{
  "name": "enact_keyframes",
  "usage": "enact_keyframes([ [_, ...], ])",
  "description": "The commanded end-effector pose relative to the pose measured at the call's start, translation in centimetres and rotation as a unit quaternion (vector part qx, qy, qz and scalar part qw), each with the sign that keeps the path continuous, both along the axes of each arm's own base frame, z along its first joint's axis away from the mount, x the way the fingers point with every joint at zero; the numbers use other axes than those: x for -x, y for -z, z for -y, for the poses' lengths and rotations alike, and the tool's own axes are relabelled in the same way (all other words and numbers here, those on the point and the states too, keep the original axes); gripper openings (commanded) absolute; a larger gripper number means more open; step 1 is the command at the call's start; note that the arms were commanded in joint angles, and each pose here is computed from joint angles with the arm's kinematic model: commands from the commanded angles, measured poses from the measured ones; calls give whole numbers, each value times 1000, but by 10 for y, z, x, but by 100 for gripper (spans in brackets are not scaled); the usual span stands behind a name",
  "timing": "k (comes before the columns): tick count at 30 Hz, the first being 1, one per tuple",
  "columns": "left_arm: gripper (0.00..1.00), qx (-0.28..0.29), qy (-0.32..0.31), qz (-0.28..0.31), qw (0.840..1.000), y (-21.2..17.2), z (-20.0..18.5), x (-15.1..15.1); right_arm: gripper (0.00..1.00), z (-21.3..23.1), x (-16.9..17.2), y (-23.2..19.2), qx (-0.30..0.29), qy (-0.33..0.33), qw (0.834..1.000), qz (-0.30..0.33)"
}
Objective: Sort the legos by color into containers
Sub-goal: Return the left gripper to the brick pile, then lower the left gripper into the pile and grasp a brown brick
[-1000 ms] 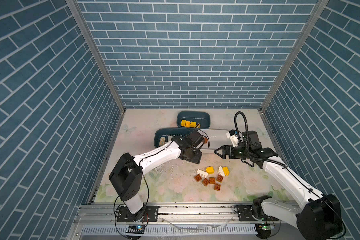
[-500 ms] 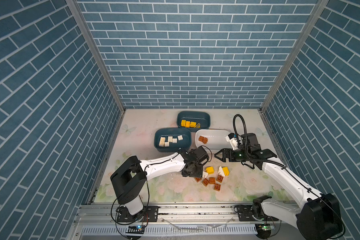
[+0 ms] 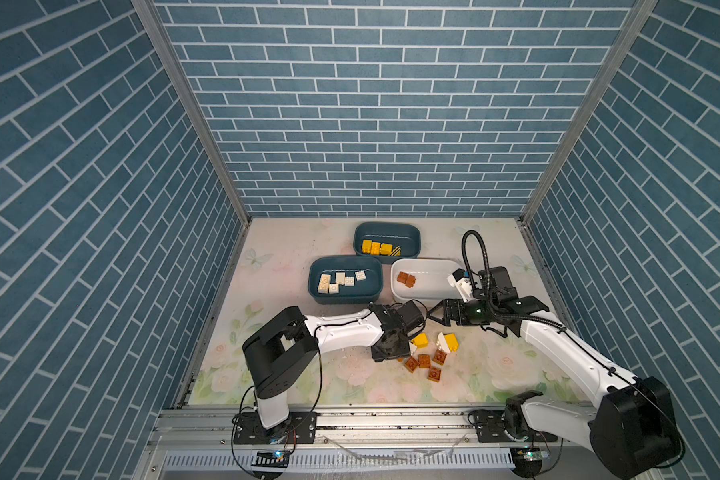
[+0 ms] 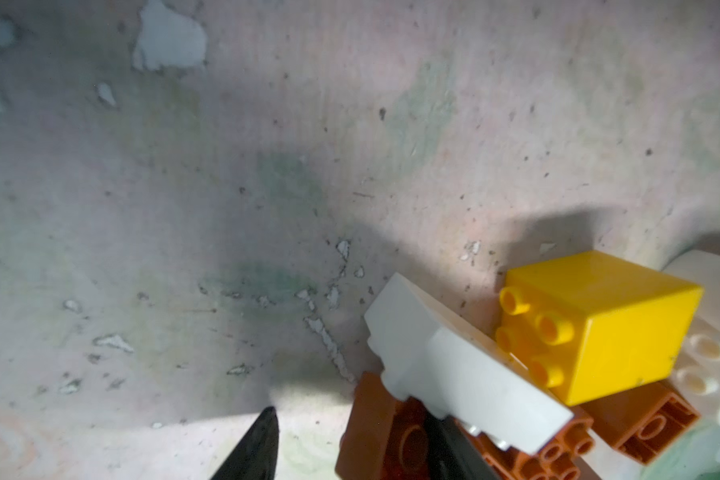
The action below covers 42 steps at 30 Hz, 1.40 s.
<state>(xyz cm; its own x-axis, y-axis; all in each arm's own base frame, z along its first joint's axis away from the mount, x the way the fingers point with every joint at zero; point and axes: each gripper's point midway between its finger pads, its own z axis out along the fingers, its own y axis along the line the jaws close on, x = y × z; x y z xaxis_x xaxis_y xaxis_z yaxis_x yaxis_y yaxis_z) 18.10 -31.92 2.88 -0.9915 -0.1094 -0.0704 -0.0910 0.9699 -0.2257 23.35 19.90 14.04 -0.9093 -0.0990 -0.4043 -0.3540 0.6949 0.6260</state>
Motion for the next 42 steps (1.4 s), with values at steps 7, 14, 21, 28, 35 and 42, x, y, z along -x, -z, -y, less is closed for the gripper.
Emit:
enact_keyframes([
  [7, 59, -21, 1, 16, 1000, -8, 1, 0, 98, -3, 8, 2, -3, -24, 1000, -5],
  [14, 61, -30, 39, 9, 999, -2, 5, 10, 98, -1, 9, 5, -1, -22, 1000, -7],
  [21, 59, -39, 62, -1, 997, 9, 0, 18, 98, -1, 10, 6, -3, -22, 1000, -8],
  [28, 59, -78, 86, 4, 993, 4, -25, 23, 98, -1, 10, 5, -3, -20, 1000, -8],
  [35, 59, -93, 114, 11, 989, 1, -37, 24, 98, -3, 7, 6, -8, -16, 1000, -9],
  [42, 56, -102, 123, 3, 987, 9, -41, 26, 98, -2, 8, 5, -7, -15, 1000, -9],
])
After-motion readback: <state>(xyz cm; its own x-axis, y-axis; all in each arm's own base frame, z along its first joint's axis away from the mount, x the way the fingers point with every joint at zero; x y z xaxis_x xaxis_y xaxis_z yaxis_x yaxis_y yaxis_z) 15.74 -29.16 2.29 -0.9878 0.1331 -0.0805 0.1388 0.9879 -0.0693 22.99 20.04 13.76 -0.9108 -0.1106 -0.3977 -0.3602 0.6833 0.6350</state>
